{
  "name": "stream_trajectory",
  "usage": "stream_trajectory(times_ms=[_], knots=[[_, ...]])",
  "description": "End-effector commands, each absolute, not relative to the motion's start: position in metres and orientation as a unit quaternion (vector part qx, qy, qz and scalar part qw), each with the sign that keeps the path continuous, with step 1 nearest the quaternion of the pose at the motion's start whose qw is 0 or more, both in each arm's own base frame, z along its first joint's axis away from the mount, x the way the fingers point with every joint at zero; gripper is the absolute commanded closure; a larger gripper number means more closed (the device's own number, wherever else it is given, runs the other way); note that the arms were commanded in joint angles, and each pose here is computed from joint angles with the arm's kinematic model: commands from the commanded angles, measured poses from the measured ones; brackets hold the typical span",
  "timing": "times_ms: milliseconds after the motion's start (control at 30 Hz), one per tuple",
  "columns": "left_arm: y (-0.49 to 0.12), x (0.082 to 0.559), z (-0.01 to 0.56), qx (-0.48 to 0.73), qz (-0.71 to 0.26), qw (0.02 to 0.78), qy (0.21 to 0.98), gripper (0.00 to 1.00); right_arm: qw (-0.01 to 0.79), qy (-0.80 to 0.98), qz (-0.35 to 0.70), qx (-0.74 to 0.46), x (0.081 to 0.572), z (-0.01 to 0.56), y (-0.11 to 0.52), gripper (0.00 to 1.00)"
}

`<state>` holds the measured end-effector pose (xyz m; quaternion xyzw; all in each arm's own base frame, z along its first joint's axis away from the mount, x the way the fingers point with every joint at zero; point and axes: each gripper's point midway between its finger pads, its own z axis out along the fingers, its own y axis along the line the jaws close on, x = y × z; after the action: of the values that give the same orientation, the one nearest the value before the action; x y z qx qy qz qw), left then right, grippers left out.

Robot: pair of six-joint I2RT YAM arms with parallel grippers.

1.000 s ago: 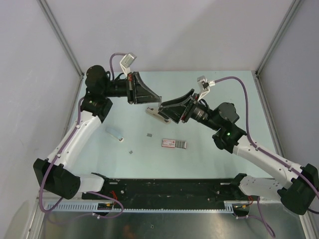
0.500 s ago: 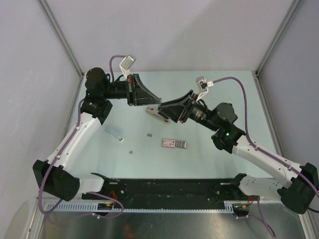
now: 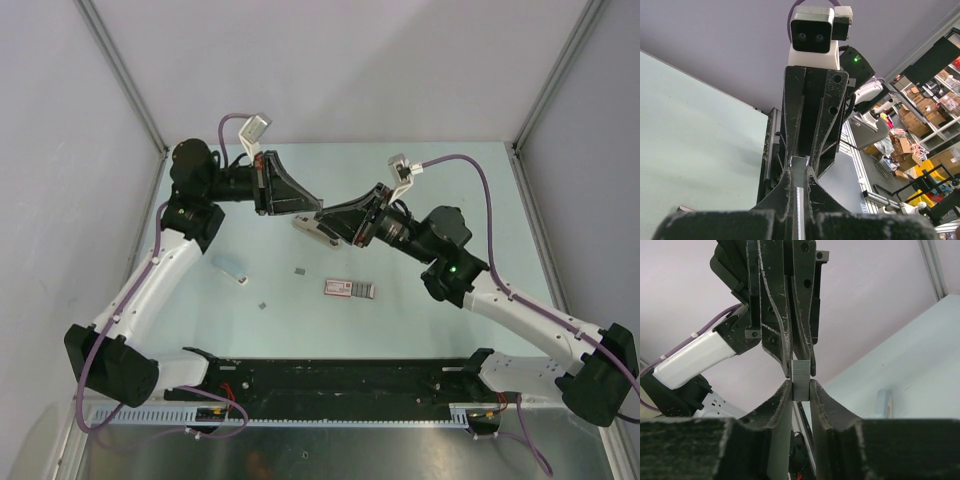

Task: Unload the staples from the stapler

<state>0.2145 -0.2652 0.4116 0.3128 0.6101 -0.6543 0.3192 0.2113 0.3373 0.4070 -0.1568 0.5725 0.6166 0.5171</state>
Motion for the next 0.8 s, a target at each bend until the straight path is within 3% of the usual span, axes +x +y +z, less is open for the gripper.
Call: stream_trajectory(times_ms=[0,100,233,467,767], knots=[[-0.262,0.201,0.421,0.338,-0.650,0.341,0.589,0.95,0.546,0.547,0.615,-0.156,0.211,0.432,0.334,0.80],[-0.262,0.200,0.419,0.339,-0.649,0.342,0.589,0.95,0.547,0.550,0.611,-0.157,0.212,0.431,0.335,0.96],[-0.262,0.201,0.417,0.339,-0.648,0.343,0.590,0.92,0.548,0.559,0.602,-0.156,0.213,0.426,0.334,1.00],[-0.262,0.216,0.405,0.332,-0.618,0.368,0.610,0.56,0.538,0.605,0.565,-0.158,0.218,0.401,0.331,1.00],[-0.255,0.280,0.352,0.295,-0.509,0.424,0.689,0.35,0.509,0.695,0.489,-0.134,0.233,0.341,0.307,1.00]])
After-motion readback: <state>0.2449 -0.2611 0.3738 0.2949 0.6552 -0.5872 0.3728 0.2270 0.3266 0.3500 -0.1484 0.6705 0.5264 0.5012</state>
